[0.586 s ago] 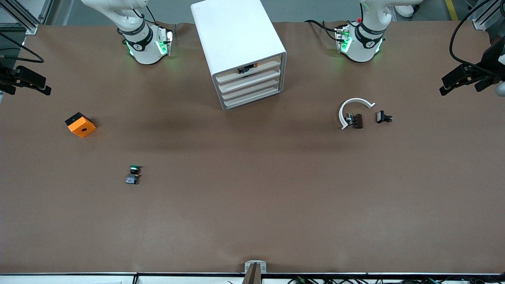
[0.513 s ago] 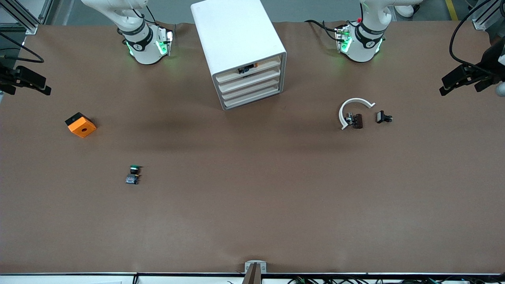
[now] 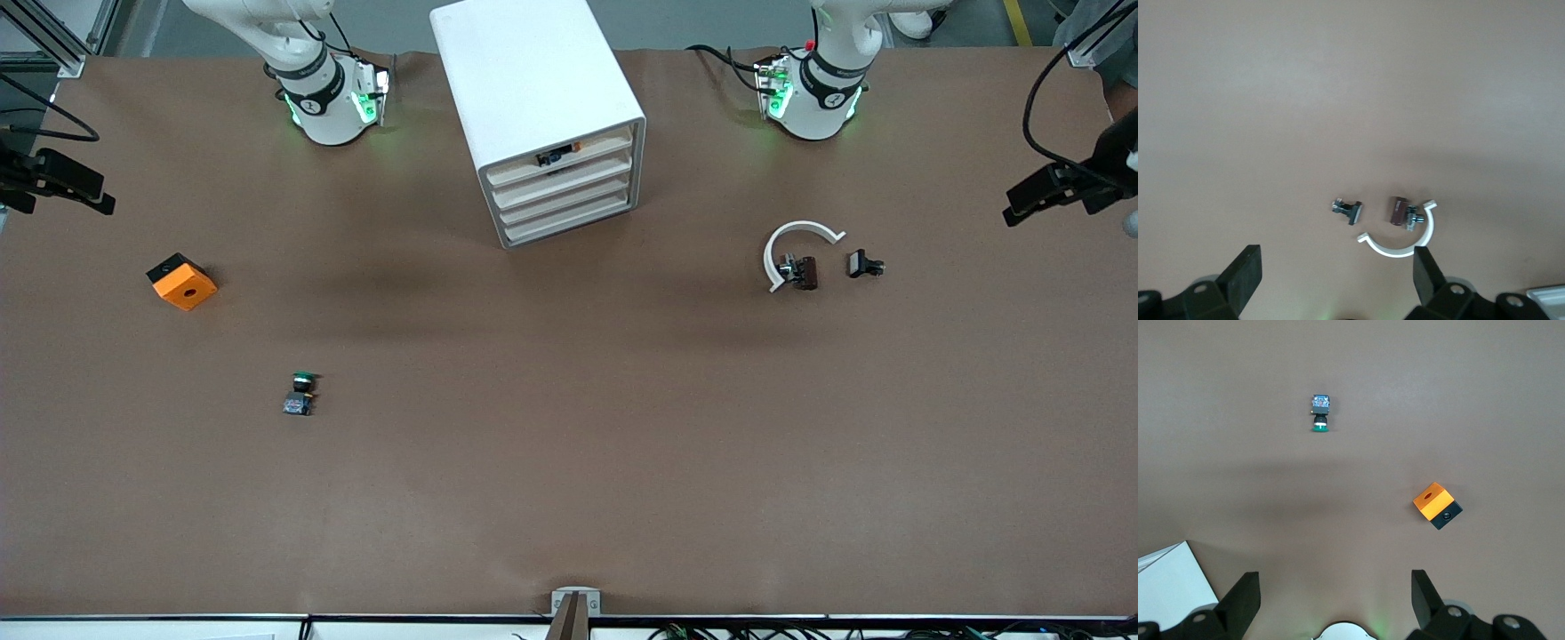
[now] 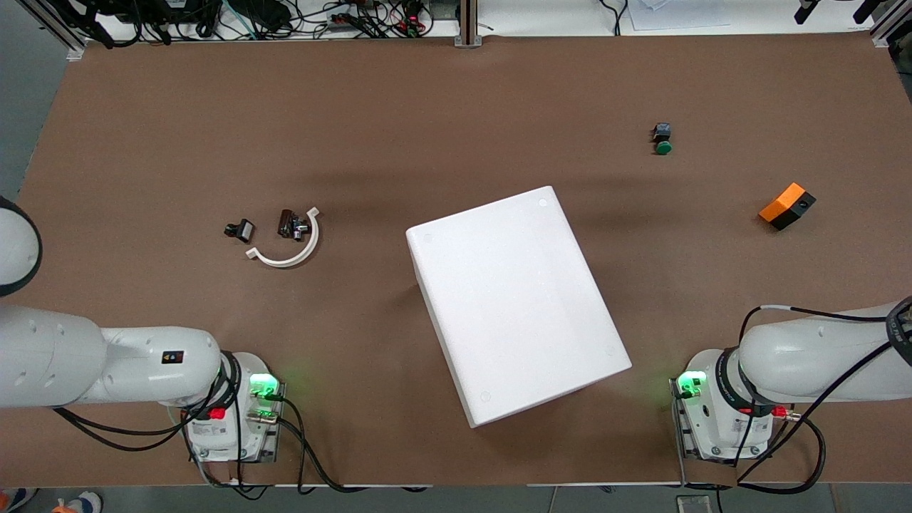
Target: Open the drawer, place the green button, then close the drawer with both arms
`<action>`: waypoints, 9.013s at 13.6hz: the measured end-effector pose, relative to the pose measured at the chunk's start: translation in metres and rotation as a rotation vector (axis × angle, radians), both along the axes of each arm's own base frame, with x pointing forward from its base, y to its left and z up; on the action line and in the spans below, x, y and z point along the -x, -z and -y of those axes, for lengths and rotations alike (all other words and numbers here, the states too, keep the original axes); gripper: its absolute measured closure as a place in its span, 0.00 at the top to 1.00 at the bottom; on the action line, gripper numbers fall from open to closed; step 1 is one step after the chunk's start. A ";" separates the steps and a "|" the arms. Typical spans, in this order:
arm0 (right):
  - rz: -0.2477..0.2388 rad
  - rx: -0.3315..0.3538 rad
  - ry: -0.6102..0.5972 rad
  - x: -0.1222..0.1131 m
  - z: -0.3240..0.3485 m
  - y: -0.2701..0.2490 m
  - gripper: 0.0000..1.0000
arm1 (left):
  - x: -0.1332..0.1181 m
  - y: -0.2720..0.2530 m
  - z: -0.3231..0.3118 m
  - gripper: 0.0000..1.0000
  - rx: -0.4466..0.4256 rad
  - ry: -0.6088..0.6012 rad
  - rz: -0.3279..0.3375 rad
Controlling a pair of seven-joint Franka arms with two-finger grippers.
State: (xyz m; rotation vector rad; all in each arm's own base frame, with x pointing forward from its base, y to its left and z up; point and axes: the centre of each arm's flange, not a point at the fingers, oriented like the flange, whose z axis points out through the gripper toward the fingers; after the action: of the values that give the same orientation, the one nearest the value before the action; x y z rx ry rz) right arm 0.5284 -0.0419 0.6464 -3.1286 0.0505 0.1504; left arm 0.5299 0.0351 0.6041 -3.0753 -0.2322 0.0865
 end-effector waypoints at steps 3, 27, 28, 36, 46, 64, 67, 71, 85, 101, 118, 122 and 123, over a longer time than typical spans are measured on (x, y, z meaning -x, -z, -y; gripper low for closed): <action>-0.001 0.000 -0.001 -0.001 0.000 0.001 1.00 | -0.022 0.050 -0.011 1.00 0.005 -0.019 -0.089; -0.089 -0.002 -0.067 -0.061 -0.034 0.208 1.00 | -0.044 0.374 0.296 1.00 -0.292 -1.454 -0.598; -0.067 -0.001 -0.067 -0.060 -0.034 0.231 1.00 | -0.039 0.376 0.311 1.00 -0.286 -1.476 -0.637; 0.011 0.015 0.007 -0.079 -0.056 0.380 1.00 | 0.009 0.409 0.403 1.00 -0.358 -1.637 -0.942; 0.058 0.023 0.097 -0.108 -0.057 0.460 1.00 | 0.081 0.443 0.477 0.58 -0.499 -1.542 -1.026; 0.018 0.025 0.096 -0.111 -0.060 0.458 0.41 | 0.130 0.466 0.518 0.33 -0.587 -1.448 -1.068; -0.048 0.029 0.075 -0.106 -0.073 0.424 0.41 | 0.129 0.461 0.519 0.13 -0.615 -1.451 -1.077; -0.099 0.041 0.094 -0.097 -0.090 0.386 0.41 | 0.112 0.459 0.506 0.10 -0.615 -1.489 -1.087; -0.137 0.253 0.529 -0.024 -0.351 0.249 0.41 | -0.017 0.424 0.421 0.62 -0.358 -1.649 -1.125; -0.192 0.209 1.052 0.070 -0.548 0.302 0.41 | -0.128 0.251 0.305 1.00 -0.092 -1.248 -0.308; -0.201 0.213 1.026 0.108 -0.594 0.360 0.41 | -0.073 0.236 0.260 1.00 -0.029 -0.265 -0.017; -0.200 0.210 1.023 0.109 -0.596 0.359 0.75 | -0.042 0.283 0.289 1.00 -0.020 -0.201 -0.033; -0.198 0.202 1.023 0.108 -0.597 0.356 0.85 | -0.036 0.288 0.295 1.00 -0.022 -0.187 -0.037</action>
State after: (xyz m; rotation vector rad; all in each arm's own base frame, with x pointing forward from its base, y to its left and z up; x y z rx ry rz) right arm 0.4205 0.5552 0.2906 -2.7952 1.6651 0.4348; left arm 0.5663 -0.2602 0.3163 -3.0193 -0.5152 0.1478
